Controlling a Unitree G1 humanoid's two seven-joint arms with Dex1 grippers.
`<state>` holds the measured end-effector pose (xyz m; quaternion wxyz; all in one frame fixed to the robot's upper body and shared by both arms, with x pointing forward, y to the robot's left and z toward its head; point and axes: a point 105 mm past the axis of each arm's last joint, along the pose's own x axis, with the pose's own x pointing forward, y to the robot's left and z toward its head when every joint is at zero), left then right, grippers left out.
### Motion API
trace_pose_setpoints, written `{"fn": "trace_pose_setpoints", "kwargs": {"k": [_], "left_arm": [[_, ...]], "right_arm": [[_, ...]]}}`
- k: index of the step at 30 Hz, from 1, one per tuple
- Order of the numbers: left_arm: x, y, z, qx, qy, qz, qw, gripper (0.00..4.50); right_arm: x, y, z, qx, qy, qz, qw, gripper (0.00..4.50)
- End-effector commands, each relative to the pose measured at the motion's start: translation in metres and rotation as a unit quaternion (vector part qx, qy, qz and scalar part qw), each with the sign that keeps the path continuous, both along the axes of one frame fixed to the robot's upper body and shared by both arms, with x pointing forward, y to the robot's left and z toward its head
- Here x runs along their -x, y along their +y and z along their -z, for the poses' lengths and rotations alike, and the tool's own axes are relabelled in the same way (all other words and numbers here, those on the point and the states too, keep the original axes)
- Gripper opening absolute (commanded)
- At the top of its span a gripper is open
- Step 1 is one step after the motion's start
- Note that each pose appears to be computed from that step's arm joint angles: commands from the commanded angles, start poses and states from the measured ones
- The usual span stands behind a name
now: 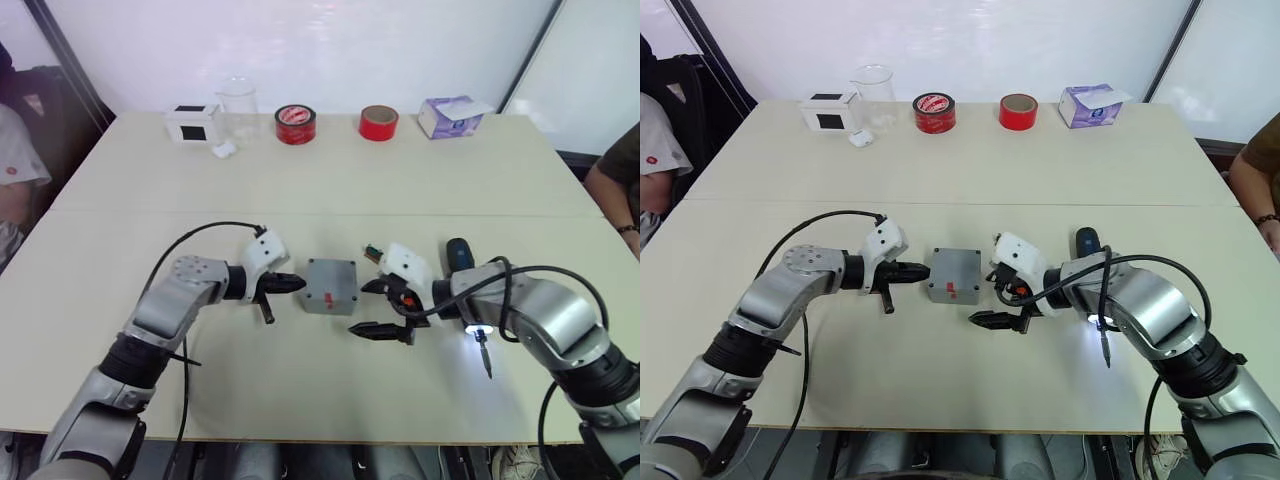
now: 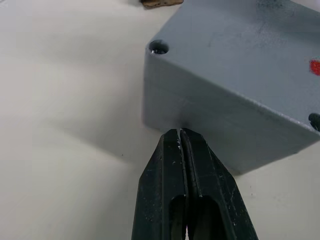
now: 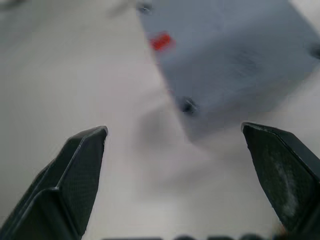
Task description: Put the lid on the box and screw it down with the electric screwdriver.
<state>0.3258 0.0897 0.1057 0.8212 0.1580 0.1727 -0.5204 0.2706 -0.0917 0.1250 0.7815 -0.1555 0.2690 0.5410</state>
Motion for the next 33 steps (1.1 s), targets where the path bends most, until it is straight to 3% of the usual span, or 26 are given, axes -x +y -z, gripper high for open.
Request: {"fn": "trace_pose_setpoints", "kwargs": {"k": [1,8,13,19,25,33], "left_arm": [[-0.002,-0.009,-0.009,0.014,-0.023,0.008,1.0,0.0],[-0.009,0.004,-0.014,0.013,-0.029,-0.009,0.999,0.0],[-0.006,0.024,-0.01,-0.018,-0.023,-0.011,1.0,0.0],[0.022,0.038,-0.002,-0.03,0.025,0.023,0.999,0.0],[0.036,0.034,0.005,-0.036,0.044,0.04,0.998,0.0],[0.023,0.021,-0.001,-0.014,0.013,0.013,1.0,0.0]], "right_arm": [[0.008,0.018,-0.017,-0.037,-0.001,-0.029,0.999,4.42],[0.021,0.03,-0.024,-0.074,0.036,-0.039,0.996,4.42],[0.024,0.009,-0.029,-0.041,0.006,-0.035,0.999,4.42],[-0.011,-0.017,-0.034,0.013,-0.088,-0.006,0.996,4.42],[-0.03,-0.002,-0.016,0.019,-0.115,-0.031,0.993,4.42],[-0.01,0.019,-0.003,-0.012,-0.081,-0.089,0.993,4.42]]}}
